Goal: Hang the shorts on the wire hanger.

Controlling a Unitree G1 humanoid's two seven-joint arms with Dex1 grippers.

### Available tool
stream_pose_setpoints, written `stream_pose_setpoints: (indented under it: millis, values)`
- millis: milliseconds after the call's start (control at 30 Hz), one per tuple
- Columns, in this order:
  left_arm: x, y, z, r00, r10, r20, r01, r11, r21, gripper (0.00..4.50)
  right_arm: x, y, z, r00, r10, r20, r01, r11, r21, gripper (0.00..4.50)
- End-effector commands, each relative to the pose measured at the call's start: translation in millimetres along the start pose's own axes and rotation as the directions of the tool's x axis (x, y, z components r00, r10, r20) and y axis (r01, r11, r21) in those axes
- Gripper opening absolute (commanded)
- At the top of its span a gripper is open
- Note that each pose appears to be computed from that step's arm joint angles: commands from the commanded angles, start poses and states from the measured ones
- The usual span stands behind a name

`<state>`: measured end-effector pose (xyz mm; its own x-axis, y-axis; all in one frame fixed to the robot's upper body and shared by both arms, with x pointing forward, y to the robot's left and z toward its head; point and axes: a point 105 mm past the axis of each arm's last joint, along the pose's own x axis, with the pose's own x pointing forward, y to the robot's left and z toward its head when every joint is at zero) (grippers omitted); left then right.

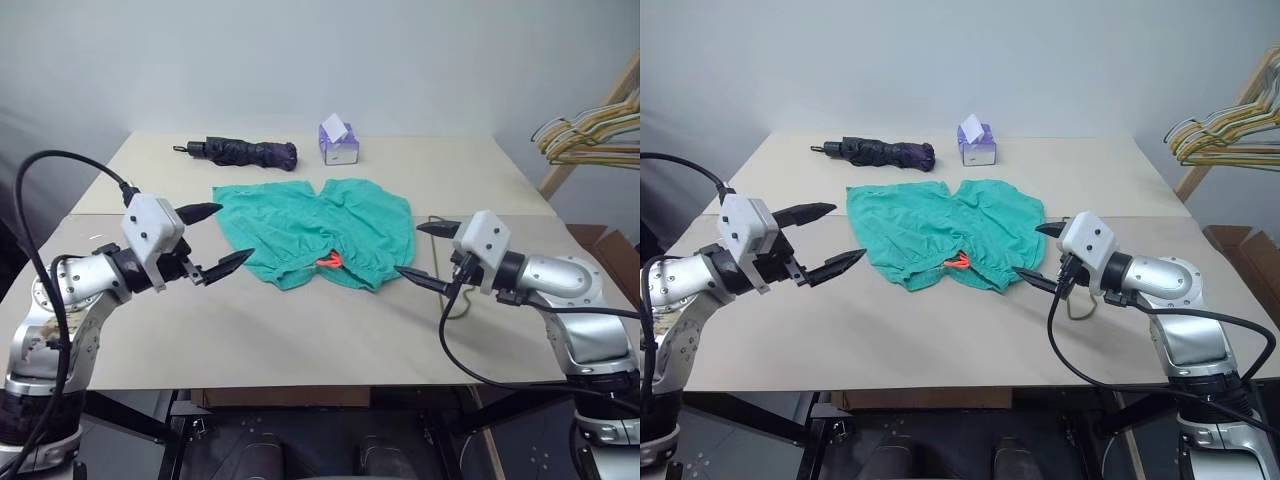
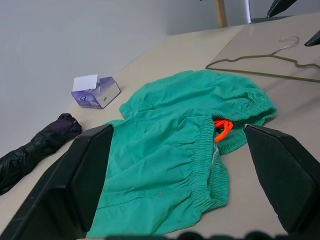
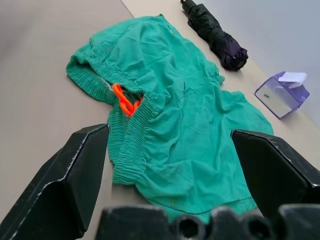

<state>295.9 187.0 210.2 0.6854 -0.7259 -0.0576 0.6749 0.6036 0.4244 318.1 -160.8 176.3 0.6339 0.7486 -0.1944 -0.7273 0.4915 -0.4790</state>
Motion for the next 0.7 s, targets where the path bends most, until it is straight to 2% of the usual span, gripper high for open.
stream_pose_setpoints:
  millis: [33, 133, 367, 533, 700]
  values:
    - [-2, 2, 14, 0.999, 0.001, 0.045, -0.003, 0.999, 0.043, 4.5, -4, -5, 13, 0.999, -0.019, 0.041, 0.02, 0.999, -0.043, 4.48]
    - [-1, 5, 15, 0.999, 0.021, 0.046, -0.021, 1.0, -0.003, 4.5, -4, -4, 13, 0.999, -0.021, 0.042, 0.023, 0.999, -0.041, 4.48]
    - [0, 0, 16, 0.999, -0.02, 0.038, 0.019, 0.999, 0.028, 4.5, -2, -3, 14, 0.999, -0.022, 0.038, 0.024, 0.998, -0.049, 4.48]
    - [-8, -2, 16, 0.999, -0.035, 0.019, 0.035, 0.999, 0.039, 4.5, 18, 19, 16, 0.999, 0.033, -0.007, -0.033, 0.992, -0.118, 4.48]
    - [-17, -1, 13, 1.0, -0.016, 0.007, 0.016, 0.999, 0.031, 4.5, 56, 52, -4, 0.977, 0.118, -0.179, -0.164, 0.949, -0.27, 4.48]
